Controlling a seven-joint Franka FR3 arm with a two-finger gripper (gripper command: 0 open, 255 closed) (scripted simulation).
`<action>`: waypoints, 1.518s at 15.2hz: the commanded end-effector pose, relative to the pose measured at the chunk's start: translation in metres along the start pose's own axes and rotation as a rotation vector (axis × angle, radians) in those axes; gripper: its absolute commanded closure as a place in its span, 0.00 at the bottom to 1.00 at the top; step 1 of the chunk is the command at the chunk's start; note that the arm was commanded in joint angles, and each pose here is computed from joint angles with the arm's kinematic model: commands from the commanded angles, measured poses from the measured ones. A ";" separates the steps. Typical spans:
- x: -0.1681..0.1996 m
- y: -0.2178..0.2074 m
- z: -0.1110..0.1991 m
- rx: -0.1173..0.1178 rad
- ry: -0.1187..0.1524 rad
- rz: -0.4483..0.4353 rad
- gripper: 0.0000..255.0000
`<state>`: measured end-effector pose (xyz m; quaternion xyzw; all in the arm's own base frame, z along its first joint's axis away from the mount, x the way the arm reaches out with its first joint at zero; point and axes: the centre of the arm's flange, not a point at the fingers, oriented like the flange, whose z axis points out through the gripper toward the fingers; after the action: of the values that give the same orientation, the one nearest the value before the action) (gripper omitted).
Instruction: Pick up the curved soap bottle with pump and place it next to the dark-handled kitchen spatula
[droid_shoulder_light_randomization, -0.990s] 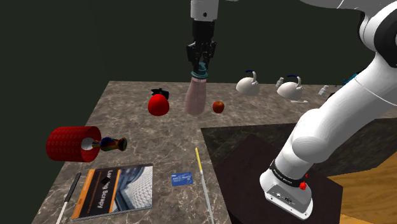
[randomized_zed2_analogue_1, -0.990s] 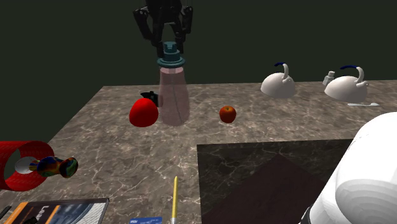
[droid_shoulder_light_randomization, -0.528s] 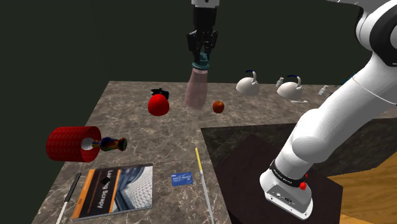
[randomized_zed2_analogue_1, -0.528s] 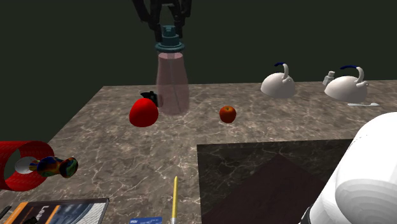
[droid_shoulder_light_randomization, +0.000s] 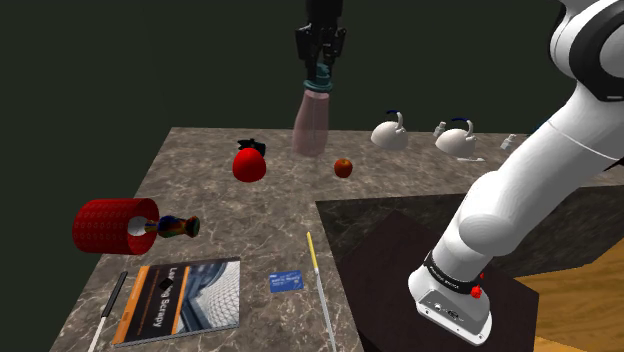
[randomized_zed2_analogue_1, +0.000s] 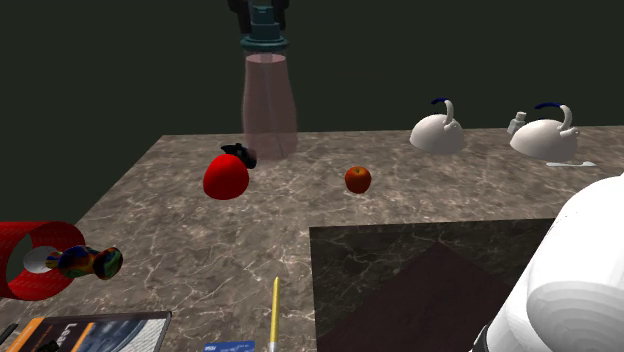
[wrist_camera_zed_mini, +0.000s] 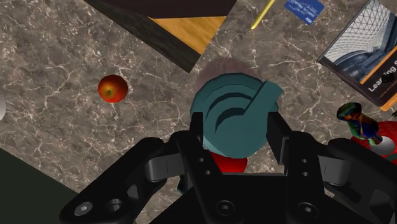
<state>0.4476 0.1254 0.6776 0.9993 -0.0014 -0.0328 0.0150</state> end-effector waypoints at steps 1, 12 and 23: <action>-0.001 0.001 -0.011 0.000 0.000 0.000 1.00; -0.021 -0.042 -0.023 0.000 0.000 0.000 1.00; -0.070 -0.164 0.039 0.000 0.000 0.000 1.00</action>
<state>0.3824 0.2783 0.6434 0.9993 -0.0007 -0.0332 0.0153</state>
